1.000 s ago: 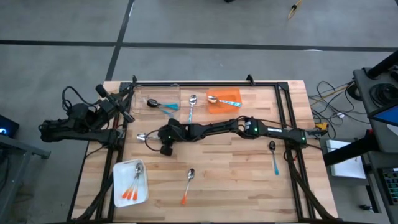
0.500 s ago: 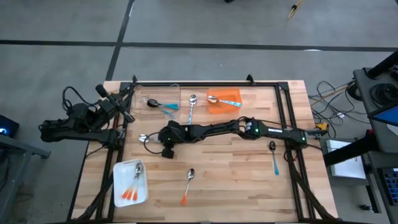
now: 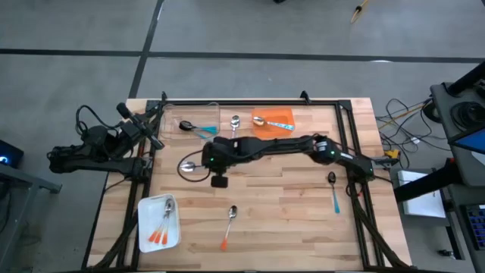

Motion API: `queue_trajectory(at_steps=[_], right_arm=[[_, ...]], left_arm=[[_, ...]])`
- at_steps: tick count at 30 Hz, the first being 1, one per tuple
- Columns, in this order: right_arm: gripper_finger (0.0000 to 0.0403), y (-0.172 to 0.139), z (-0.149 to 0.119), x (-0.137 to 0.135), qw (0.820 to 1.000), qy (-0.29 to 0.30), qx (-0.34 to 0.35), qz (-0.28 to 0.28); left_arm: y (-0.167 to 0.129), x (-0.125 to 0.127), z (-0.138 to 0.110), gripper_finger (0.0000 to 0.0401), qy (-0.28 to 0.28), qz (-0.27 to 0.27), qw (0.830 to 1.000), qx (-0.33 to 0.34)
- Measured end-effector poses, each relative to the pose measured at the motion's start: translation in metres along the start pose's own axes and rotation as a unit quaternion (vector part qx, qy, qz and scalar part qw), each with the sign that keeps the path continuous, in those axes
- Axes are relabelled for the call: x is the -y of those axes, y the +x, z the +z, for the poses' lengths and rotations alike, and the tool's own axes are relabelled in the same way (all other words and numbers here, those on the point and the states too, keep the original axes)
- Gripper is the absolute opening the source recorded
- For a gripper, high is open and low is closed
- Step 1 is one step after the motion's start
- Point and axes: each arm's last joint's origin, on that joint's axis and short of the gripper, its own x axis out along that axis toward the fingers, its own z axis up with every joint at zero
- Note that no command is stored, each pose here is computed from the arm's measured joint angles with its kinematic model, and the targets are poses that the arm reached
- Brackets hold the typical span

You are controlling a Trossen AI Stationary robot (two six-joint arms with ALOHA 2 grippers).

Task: Sort silverware by color (type)
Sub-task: Put the light blue spoon into the orange bin

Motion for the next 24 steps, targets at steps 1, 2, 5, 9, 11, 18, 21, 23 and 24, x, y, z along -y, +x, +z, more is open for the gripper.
queue_trajectory(at_steps=[1,2,5,9,11,18,21,23,24], right_arm=[[0.0028,-0.01,0.001,0.002,1.0,-0.003,-0.004,-0.002],[0.0028,-0.02,0.002,0.004,1.0,-0.006,-0.006,-0.004],[0.0028,-0.046,0.003,0.013,1.0,-0.01,-0.016,-0.011],[0.0028,-0.074,0.002,0.034,0.999,-0.007,-0.028,-0.022],[0.0028,-0.085,-0.003,0.049,0.998,-0.003,-0.045,-0.034],[0.0028,-0.096,-0.028,0.106,0.988,0.013,-0.137,-0.066],[0.0028,-0.102,-0.038,0.127,0.984,0.019,-0.161,-0.071],[0.0028,-0.107,-0.043,0.139,0.982,0.027,-0.174,-0.074],[0.0028,-0.111,-0.046,0.144,0.981,0.031,-0.179,-0.075]], left_arm=[[0.0,0.0,0.0,0.0036,0.0,0.0,1.0,0.0],[0.0,0.0,0.0,0.0036,0.0,0.0,1.0,0.0],[0.0,0.0,0.0,0.0036,0.0,0.0,1.0,0.0],[0.0,0.0,0.0,0.0036,-0.002,0.0,1.0,0.0],[0.0,0.0,0.0,0.0036,-0.002,0.0,1.0,0.0],[0.0,0.001,-0.001,0.0036,-0.003,-0.003,1.0,-0.005],[0.001,0.002,-0.001,0.0036,-0.01,-0.003,1.0,-0.005],[0.001,0.002,-0.002,0.0036,-0.011,-0.004,1.0,-0.006],[0.001,0.002,-0.002,0.0036,-0.011,-0.005,1.0,-0.008]])
